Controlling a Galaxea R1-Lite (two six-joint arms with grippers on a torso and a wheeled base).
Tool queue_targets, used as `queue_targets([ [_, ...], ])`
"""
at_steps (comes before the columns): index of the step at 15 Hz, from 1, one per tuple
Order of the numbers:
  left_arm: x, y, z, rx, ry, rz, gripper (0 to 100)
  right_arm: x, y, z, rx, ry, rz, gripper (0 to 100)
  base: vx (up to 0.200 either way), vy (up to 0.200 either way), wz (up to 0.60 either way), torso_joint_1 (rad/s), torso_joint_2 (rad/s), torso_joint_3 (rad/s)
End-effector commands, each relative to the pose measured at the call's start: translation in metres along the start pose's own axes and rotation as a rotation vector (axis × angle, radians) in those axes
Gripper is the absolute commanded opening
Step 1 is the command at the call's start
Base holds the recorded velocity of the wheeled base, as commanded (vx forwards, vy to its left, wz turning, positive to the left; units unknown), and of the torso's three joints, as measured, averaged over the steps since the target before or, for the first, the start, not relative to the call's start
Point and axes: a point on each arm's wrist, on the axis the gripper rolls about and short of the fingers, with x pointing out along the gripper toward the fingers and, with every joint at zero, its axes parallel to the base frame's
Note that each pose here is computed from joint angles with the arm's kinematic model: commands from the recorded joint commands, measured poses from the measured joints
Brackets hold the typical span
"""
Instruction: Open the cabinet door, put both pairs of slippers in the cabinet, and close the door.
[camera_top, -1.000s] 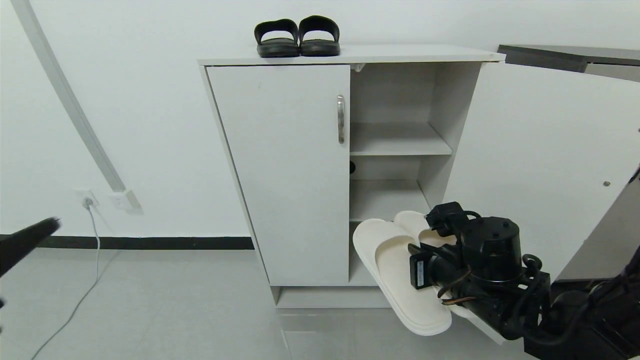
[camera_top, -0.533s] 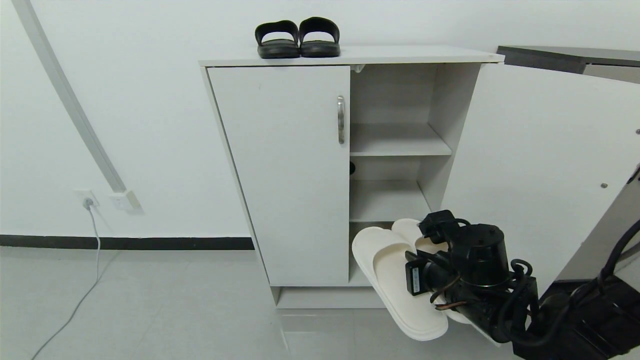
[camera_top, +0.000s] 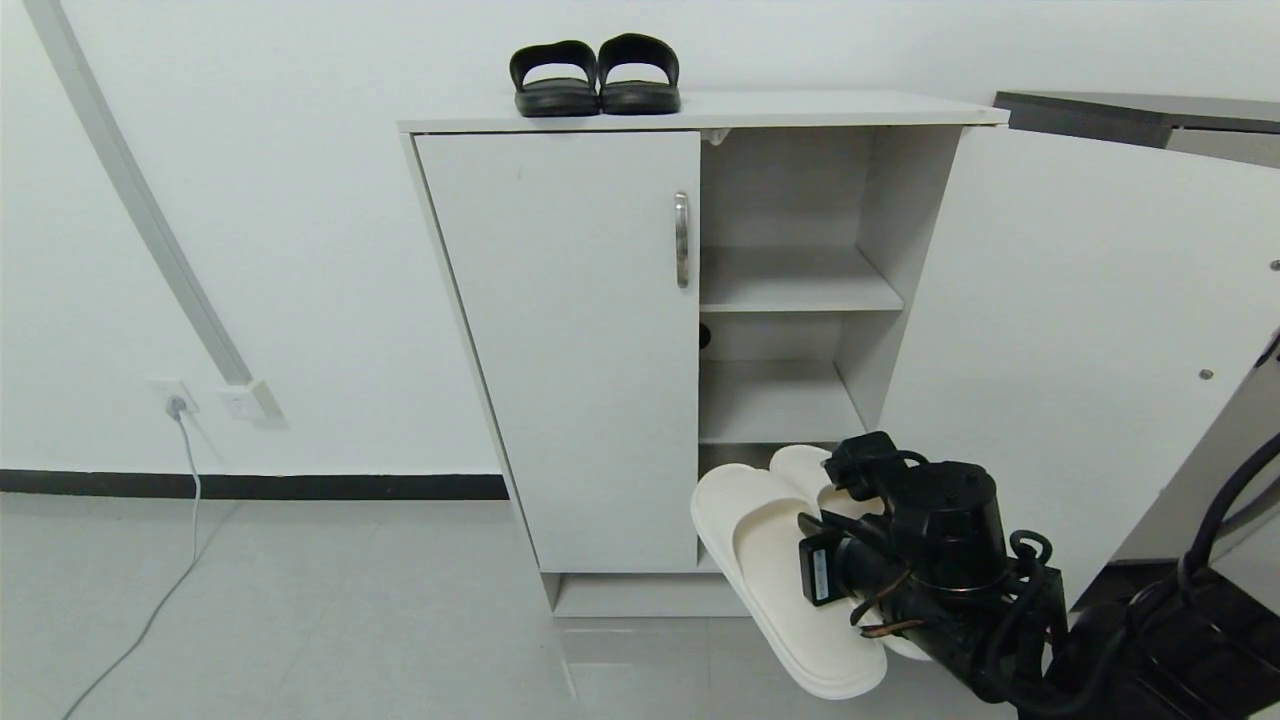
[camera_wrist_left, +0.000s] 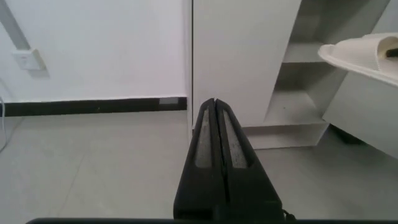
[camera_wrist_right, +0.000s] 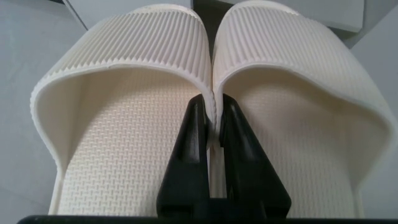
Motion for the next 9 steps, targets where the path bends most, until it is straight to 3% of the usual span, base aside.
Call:
queue_targets([
  [1, -0.001, 0.000, 0.000, -0.032, -0.006, 0.004, 0, 0.000, 0.001, -0.001, 0.000, 0.001, 0.002, 0, 0.000, 0.000, 0.00, 0.000, 0.00, 0.000],
  [2, -0.001, 0.000, 0.000, -0.058, -0.007, 0.018, 0, -0.001, 0.003, 0.000, 0.002, -0.007, 0.012, 0, 0.000, 0.000, 0.00, 0.000, 0.00, 0.000],
  [6, -0.001, 0.001, 0.000, -0.059, -0.009, 0.028, 0, 0.005, 0.012, -0.004, 0.001, -0.057, 0.023, 0, 0.000, 0.000, 0.00, 0.000, 0.00, 0.000],
  [8, -0.001, 0.001, 0.000, -0.064, -0.009, 0.031, 0, 0.015, 0.019, 0.001, 0.011, -0.088, -0.033, 0, 0.000, 0.000, 0.00, 0.000, 0.00, 0.000],
  [9, -0.001, 0.001, 0.000, -0.064, -0.009, 0.031, 0, 0.036, 0.026, 0.007, 0.031, -0.122, -0.142, 0, 0.000, 0.000, 0.00, 0.000, 0.00, 0.000],
])
